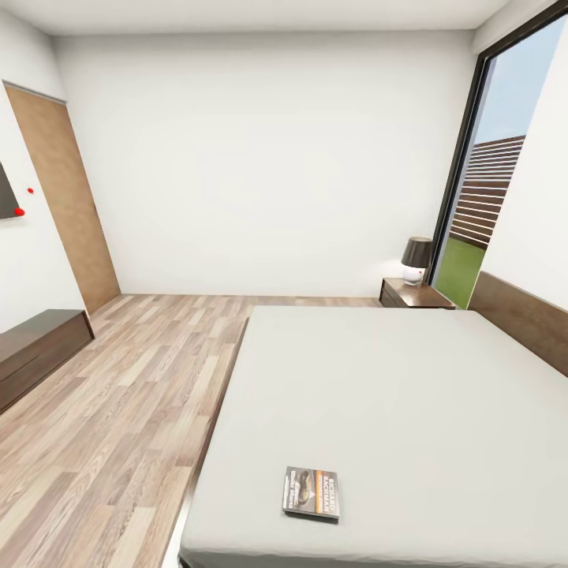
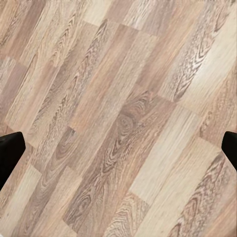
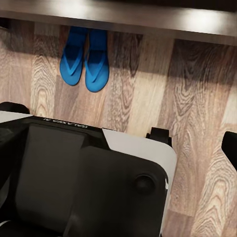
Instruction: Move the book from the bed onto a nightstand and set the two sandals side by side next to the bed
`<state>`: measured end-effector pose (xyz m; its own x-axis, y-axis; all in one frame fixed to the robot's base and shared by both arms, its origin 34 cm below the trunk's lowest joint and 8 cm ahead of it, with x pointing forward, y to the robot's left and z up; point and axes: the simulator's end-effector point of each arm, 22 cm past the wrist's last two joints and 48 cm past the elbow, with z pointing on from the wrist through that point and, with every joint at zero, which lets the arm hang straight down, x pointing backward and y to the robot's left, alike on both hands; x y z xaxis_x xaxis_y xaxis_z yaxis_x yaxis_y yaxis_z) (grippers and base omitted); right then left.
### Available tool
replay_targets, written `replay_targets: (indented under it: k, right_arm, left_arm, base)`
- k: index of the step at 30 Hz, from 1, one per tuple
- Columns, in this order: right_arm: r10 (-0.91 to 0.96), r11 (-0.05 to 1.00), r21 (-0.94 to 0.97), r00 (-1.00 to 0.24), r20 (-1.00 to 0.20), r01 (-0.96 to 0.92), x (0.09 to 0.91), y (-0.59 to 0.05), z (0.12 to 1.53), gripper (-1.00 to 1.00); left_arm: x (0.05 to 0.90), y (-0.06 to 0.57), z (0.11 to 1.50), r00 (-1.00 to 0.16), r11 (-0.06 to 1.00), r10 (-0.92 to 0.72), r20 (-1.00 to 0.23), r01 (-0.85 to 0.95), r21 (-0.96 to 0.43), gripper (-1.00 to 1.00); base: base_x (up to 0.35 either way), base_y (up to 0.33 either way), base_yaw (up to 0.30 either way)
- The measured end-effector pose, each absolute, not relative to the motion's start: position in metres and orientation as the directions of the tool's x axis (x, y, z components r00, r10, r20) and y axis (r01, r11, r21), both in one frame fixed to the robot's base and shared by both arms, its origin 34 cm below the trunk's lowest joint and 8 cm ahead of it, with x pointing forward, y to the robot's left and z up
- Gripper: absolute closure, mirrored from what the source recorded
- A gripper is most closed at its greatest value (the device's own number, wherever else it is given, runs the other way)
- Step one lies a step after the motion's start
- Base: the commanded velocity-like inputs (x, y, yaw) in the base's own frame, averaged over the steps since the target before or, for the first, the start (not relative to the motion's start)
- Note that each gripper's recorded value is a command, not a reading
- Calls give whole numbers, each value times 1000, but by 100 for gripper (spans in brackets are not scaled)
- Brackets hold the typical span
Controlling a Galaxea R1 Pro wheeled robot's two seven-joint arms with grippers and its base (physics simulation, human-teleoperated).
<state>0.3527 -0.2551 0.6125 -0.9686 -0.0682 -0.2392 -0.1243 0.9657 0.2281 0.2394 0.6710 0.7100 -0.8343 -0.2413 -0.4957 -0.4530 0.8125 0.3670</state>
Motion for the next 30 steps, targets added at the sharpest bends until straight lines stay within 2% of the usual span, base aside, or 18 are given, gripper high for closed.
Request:
replay_targets:
  k: [13, 24, 30]
  right_arm:
    - [-68, 966, 228, -969, -239, -124, 353, -255, 613, -100]
    - [-68, 966, 227, -969, -239, -124, 353, -256, 613, -100]
    - [-68, 966, 227, -969, -239, -123, 353, -256, 613, -100]
  left_arm:
    - [242, 719, 746, -804, 754, -208, -557, -494, 433, -100]
    - [232, 812, 825, -711, 583, -238, -662, -650, 488, -100]
    - [230, 854, 870, -698, 529, -221, -682, -673, 517, -100]
  base:
    - [0, 0, 0]
    - [0, 0, 0]
    - [0, 0, 0]
